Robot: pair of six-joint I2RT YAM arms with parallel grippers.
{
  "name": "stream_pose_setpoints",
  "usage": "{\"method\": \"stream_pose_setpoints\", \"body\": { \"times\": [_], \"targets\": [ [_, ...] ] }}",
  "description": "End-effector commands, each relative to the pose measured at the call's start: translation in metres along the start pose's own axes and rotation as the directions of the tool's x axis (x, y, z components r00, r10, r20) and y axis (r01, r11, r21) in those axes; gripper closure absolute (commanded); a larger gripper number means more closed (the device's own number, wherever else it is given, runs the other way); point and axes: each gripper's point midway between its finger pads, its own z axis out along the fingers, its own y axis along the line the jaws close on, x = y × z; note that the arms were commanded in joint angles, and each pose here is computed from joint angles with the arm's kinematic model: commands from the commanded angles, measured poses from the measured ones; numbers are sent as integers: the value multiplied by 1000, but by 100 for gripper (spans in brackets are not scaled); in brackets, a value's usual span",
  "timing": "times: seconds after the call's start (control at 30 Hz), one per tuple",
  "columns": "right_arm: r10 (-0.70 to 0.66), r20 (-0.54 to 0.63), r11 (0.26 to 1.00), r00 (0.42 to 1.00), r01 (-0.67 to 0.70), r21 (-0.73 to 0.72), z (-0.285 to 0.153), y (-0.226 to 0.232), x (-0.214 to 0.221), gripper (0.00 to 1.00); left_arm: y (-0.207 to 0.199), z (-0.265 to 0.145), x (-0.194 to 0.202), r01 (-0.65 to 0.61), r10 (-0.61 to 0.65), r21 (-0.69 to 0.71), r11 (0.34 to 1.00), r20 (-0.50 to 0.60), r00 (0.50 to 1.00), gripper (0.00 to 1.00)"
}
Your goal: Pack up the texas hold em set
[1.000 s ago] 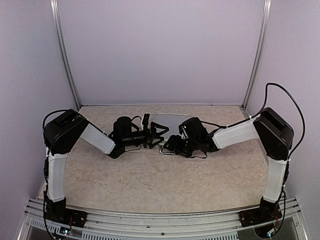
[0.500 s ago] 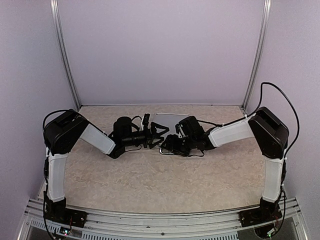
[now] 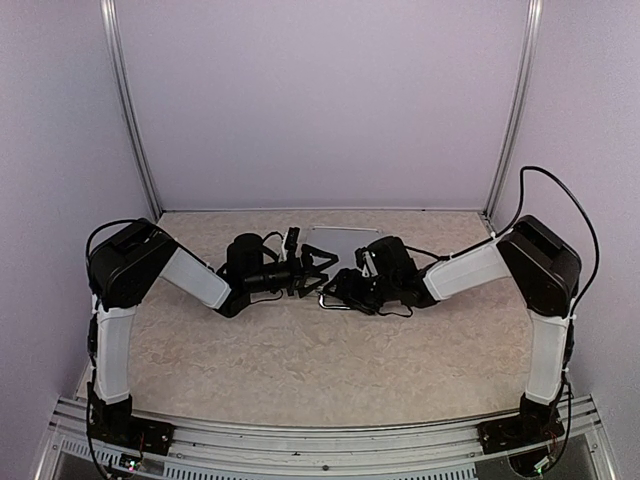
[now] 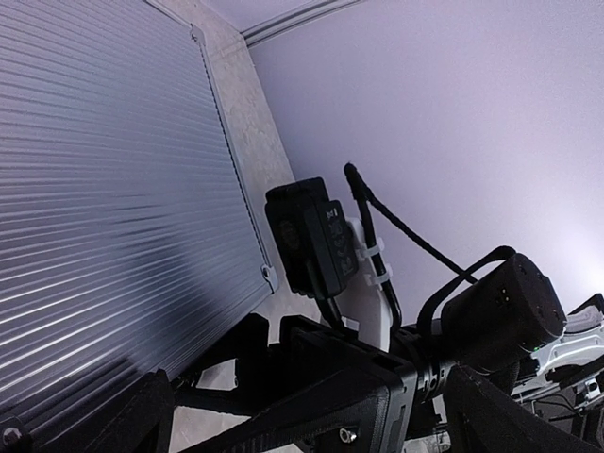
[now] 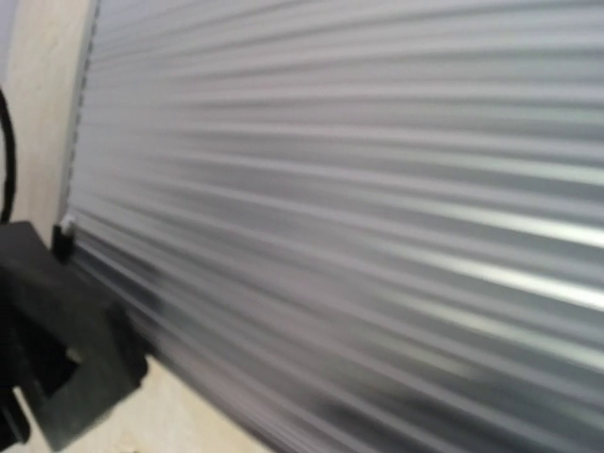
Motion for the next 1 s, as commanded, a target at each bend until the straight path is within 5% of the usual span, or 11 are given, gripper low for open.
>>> {"method": "stream_pose_setpoints", "body": {
  "times": [0.0, 0.67, 0.97],
  "targets": [
    [23, 11, 996, 1000, -22, -82, -9, 12, -4, 26, 17, -3, 11, 40, -41, -39, 998, -10, 999, 1],
    [15, 41, 1000, 999, -14, -16, -2, -1, -15, 26, 18, -4, 15, 52, -53, -28, 998, -15, 998, 1],
    [-29, 121, 995, 992, 40, -89, -32, 37, -39, 26, 15, -6, 14, 47, -48, -25, 999, -12, 999, 1]
  ]
}}
